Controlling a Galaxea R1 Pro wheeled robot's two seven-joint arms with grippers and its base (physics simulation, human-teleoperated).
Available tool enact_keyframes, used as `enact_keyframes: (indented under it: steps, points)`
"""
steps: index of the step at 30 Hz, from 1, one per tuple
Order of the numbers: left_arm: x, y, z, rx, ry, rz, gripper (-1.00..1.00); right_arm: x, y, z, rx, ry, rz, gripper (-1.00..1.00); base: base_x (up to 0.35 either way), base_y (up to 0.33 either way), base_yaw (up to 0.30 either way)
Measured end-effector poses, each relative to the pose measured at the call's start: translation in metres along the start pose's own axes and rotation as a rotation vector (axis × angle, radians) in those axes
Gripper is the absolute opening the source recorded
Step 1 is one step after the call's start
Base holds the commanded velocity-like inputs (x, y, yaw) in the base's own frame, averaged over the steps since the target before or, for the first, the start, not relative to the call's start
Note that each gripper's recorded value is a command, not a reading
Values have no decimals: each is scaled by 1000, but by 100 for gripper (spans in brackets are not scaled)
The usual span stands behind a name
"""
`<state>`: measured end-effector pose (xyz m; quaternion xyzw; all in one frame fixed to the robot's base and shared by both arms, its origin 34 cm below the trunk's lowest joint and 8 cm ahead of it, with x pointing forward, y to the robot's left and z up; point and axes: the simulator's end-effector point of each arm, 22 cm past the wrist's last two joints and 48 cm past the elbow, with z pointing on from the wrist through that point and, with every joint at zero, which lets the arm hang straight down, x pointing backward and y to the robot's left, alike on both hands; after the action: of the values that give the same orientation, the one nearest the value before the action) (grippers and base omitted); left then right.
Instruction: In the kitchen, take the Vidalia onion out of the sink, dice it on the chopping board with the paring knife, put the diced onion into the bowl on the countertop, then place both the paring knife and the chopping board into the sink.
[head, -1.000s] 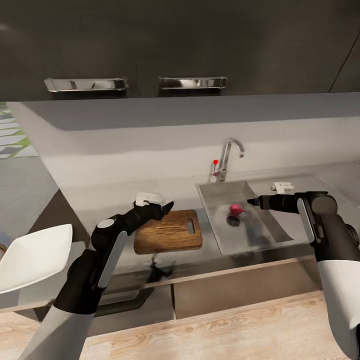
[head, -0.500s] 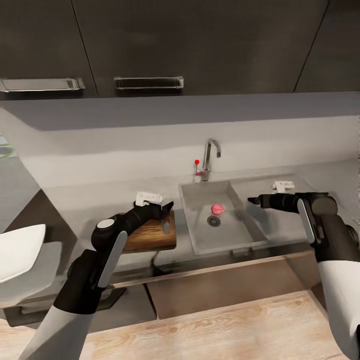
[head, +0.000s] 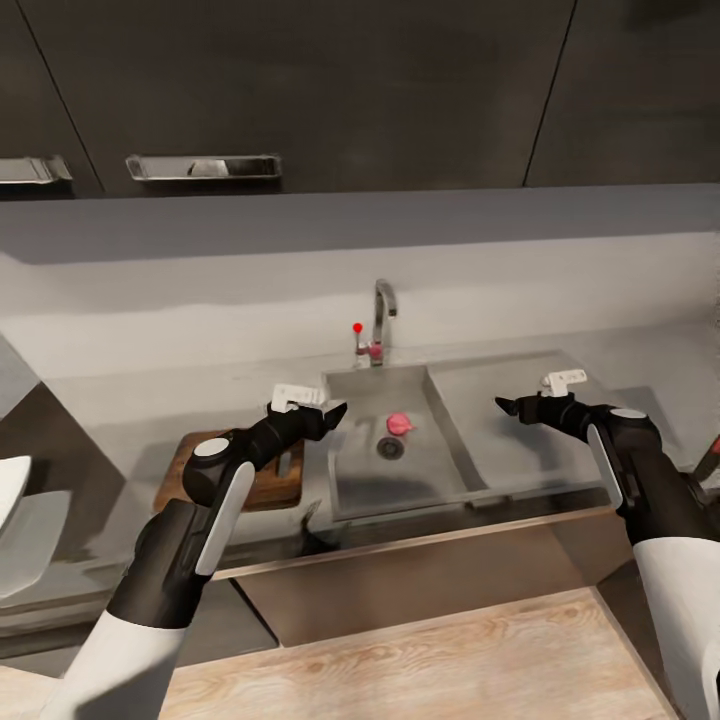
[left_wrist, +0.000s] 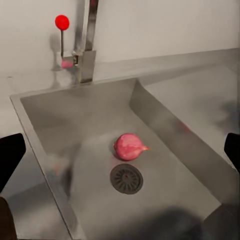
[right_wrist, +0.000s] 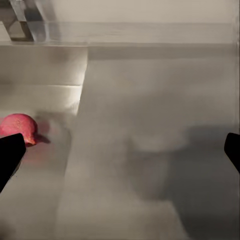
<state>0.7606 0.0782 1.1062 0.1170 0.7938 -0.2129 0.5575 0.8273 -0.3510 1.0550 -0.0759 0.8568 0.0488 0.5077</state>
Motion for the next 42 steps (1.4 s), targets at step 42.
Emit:
enact_keyframes:
  steps: [42]
  points:
    - [0,-1,0,2,0,1,100,-1,1,0,-6,-5,1,100,42,-125,-169]
